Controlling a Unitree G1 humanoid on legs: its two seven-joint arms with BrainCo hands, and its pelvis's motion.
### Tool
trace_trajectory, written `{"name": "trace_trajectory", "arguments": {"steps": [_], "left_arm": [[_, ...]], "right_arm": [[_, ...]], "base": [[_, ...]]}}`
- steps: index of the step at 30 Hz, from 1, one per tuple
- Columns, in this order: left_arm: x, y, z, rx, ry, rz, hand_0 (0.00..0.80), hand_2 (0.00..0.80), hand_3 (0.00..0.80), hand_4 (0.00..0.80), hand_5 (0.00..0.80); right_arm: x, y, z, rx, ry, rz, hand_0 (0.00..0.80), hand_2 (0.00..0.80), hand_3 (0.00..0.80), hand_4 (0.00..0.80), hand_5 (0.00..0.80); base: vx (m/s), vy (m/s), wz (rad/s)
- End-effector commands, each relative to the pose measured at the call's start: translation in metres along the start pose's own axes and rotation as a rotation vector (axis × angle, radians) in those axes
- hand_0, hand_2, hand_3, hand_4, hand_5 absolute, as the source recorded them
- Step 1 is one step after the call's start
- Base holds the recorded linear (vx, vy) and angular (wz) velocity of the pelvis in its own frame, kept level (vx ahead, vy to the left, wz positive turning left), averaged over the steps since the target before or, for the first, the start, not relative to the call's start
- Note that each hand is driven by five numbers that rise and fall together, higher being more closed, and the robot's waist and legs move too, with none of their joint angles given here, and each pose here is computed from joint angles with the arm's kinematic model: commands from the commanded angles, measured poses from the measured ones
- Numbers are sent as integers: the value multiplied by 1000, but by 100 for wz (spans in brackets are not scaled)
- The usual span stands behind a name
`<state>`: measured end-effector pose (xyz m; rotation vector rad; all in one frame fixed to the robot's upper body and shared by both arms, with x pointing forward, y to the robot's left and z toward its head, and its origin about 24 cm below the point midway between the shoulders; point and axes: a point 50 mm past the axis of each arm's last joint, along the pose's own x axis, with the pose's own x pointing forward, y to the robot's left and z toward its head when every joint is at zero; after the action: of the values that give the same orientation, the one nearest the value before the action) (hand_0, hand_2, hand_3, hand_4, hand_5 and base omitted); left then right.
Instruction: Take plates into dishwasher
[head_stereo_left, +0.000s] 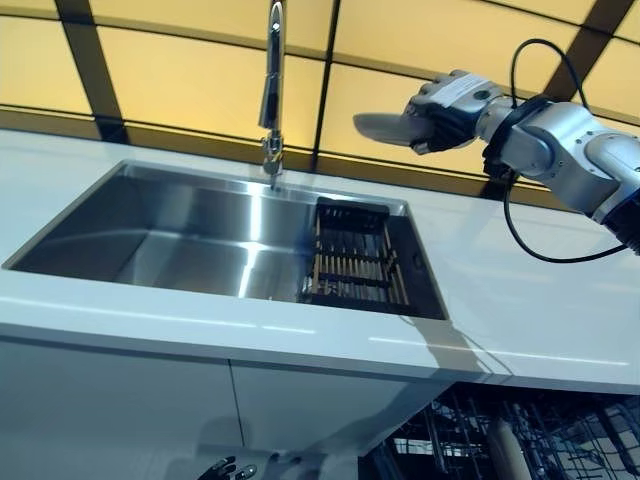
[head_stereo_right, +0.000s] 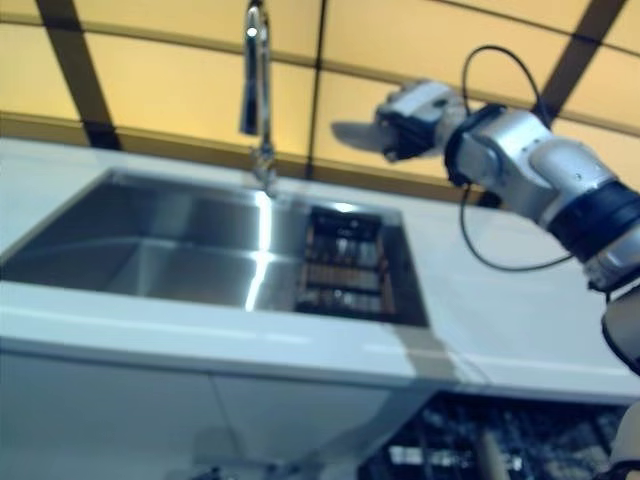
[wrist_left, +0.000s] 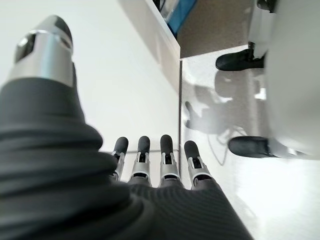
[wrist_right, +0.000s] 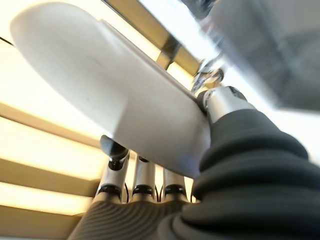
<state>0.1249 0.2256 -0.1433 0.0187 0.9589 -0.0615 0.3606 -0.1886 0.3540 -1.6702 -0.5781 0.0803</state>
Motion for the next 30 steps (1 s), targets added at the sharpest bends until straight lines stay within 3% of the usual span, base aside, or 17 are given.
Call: {"name": "trace_trajectory", "arguments": {"steps": [1,9,16,30], "left_arm": [[4,3,12,45,-23,-21,0,0,0,0,0],[3,2,10,90,-16,-60,0,0,0,0,0],[2,5,8,114,-6,-61,0,0,0,0,0],[4,5,13,107,-22,-60,0,0,0,0,0]], "right_arm": [[-23,-34,-50,145,238,-148,800,800,800,800,800],[-74,-7,-107,466,473,-184,800,800,800,800,800],[-128,1,-145,508,648,-209,800,800,800,800,800],[-207,32,-169,597,782,-121,800,800,800,800,800]], "base": [[7,43,-35],[-12,24,-24],[-9,8,-25],[-5,-24,-21]]}}
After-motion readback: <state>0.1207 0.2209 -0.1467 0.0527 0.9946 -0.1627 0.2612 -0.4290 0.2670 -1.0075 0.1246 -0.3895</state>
